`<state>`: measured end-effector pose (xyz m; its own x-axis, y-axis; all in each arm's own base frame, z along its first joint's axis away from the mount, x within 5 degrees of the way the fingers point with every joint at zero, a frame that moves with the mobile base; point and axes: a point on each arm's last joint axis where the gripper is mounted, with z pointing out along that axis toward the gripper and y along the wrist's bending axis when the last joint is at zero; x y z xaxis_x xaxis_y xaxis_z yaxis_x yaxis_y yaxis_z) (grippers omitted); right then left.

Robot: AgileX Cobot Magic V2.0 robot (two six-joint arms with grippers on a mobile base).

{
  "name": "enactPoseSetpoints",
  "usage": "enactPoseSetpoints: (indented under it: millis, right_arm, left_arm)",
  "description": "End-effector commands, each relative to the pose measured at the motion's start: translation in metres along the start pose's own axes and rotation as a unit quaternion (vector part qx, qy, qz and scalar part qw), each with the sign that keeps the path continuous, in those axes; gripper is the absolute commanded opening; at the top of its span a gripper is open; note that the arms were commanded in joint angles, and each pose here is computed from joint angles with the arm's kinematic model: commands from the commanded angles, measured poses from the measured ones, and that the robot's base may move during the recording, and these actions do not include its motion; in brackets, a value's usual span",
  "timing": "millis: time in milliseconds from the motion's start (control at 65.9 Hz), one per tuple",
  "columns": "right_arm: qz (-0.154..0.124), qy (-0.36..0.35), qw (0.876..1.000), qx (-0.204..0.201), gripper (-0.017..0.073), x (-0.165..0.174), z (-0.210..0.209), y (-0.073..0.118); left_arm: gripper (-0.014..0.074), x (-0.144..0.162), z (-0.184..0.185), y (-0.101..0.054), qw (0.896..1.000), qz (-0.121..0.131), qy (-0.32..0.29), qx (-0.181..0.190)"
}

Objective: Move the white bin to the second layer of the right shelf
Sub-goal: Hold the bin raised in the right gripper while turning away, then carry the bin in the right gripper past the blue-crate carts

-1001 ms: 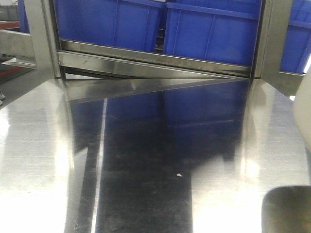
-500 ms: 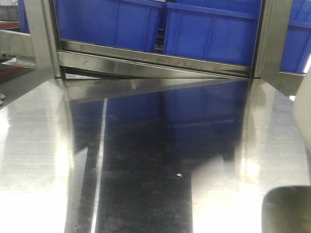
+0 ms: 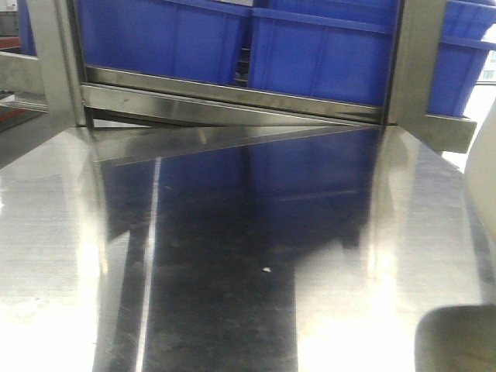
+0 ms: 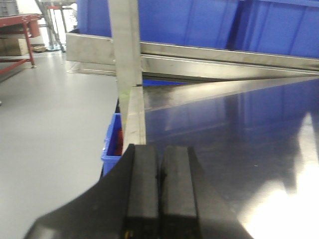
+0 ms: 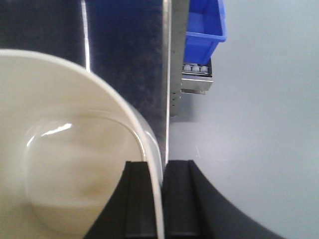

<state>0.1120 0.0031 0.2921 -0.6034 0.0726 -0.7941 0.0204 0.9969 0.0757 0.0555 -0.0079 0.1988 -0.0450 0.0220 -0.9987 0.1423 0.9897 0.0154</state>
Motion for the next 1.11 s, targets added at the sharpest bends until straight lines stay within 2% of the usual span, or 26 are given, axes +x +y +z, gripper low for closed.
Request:
enactPoseSetpoints:
  millis: [0, 1092]
  right_arm:
    - [-0.003, -0.058, 0.998, -0.002, 0.0046, -0.0156, -0.0055, 0.0008]
    - [-0.003, -0.057, 0.998, -0.002, 0.0046, -0.0155, -0.0054, 0.0008]
  left_arm:
    - [0.0085, 0.0037, 0.0006, -0.0003, 0.999, -0.001, -0.033, 0.001]
    - [0.0085, 0.0037, 0.0006, -0.0003, 0.999, -0.001, -0.033, 0.001]
